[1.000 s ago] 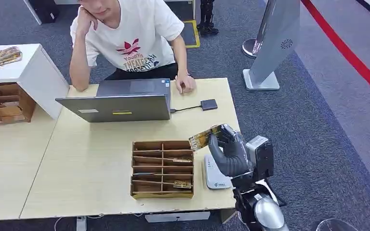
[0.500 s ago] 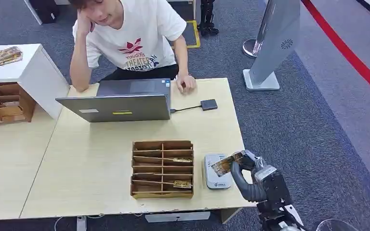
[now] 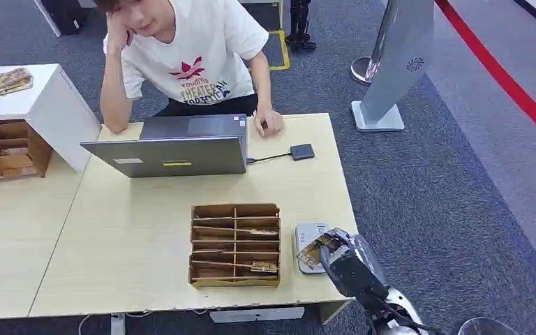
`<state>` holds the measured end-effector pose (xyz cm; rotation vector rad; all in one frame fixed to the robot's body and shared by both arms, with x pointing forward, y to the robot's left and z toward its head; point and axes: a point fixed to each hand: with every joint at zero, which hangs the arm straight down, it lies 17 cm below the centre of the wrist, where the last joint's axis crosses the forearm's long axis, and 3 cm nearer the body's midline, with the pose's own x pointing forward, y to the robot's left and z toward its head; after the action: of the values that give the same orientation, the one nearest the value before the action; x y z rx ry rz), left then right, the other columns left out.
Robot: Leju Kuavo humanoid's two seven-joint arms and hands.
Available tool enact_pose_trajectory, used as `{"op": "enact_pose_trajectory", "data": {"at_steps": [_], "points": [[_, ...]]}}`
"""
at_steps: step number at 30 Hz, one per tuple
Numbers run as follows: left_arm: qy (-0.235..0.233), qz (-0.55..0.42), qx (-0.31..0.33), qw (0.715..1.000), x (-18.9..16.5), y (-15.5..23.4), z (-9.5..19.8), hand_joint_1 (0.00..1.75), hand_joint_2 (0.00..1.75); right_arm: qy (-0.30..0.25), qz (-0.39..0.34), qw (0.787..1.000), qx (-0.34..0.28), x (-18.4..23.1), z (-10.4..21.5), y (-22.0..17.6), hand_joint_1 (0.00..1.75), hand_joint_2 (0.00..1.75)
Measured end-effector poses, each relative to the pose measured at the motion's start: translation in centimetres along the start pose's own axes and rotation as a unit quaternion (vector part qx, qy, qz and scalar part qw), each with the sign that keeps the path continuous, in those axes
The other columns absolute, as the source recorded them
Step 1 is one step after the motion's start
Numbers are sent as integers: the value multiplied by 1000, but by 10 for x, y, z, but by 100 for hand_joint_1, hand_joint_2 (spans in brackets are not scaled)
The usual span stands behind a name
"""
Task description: Pass the card to the sensor for recognition and then transmit it.
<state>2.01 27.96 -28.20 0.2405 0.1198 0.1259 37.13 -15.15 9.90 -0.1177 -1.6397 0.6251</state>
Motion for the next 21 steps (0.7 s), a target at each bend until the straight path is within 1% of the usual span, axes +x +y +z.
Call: {"op": "enact_pose_trajectory", "data": {"at_steps": [11, 21], "points": [[0, -2, -1, 1000, 0, 0, 0, 0, 175, 11, 3, 1000, 14, -9, -12, 10, 175, 175], [-6, -13, -4, 1000, 5, -1, 1, 0, 175, 30, 23, 999, 17, -21, -49, 6, 175, 175]]}}
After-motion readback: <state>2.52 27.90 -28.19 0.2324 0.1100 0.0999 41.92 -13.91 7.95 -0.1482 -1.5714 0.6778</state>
